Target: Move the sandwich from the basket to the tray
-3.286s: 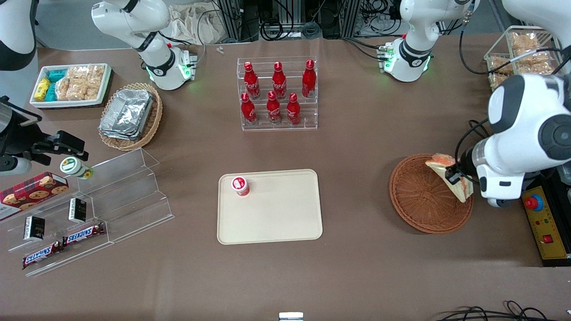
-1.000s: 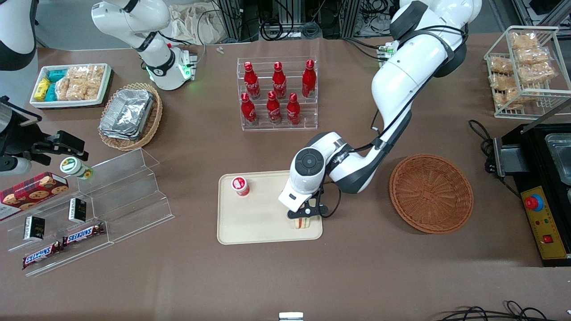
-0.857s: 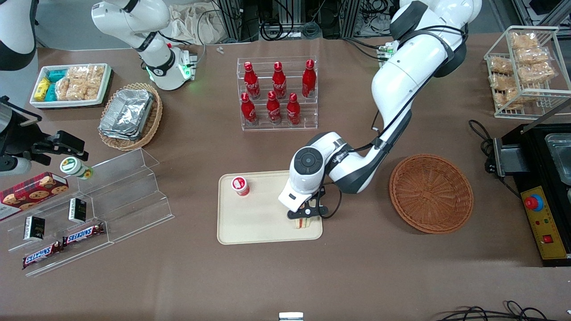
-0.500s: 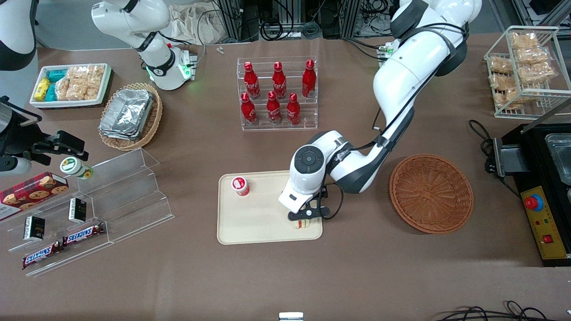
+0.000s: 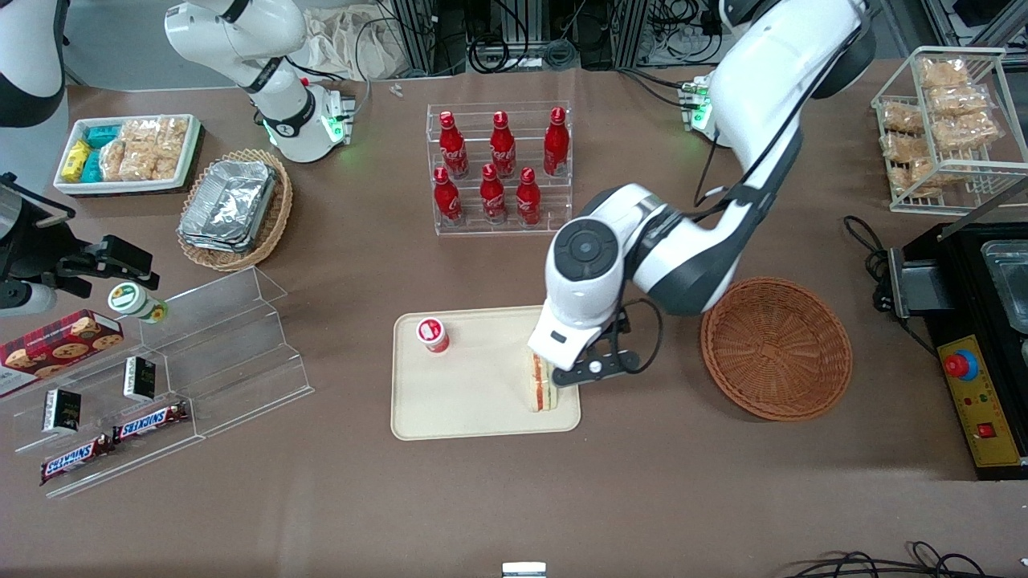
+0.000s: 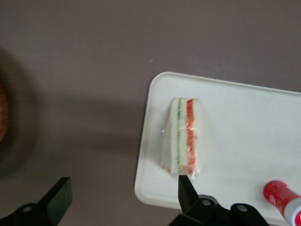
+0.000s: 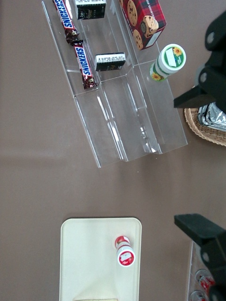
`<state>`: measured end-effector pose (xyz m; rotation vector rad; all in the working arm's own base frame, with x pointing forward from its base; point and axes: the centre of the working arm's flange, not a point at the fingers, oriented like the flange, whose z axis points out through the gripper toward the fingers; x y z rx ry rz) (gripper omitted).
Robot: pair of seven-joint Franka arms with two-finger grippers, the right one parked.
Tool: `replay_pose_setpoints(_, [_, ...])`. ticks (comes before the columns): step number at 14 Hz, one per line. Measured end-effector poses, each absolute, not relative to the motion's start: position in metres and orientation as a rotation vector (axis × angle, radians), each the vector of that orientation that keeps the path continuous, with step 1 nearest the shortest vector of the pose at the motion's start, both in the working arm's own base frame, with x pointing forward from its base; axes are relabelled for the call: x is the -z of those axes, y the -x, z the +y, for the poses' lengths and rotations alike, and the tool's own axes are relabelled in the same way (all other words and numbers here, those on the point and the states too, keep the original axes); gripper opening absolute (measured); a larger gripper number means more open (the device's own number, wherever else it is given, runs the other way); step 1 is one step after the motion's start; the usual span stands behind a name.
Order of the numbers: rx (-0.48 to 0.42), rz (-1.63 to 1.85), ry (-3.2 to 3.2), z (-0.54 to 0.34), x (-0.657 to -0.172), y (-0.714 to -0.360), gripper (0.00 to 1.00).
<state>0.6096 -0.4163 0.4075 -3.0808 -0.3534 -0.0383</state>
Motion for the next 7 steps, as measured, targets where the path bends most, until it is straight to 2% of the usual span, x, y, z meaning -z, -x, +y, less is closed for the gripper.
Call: replay_pose_setpoints(7, [0.030, -0.417, 3.114, -0.301, -0.531, -0.589, 1.00])
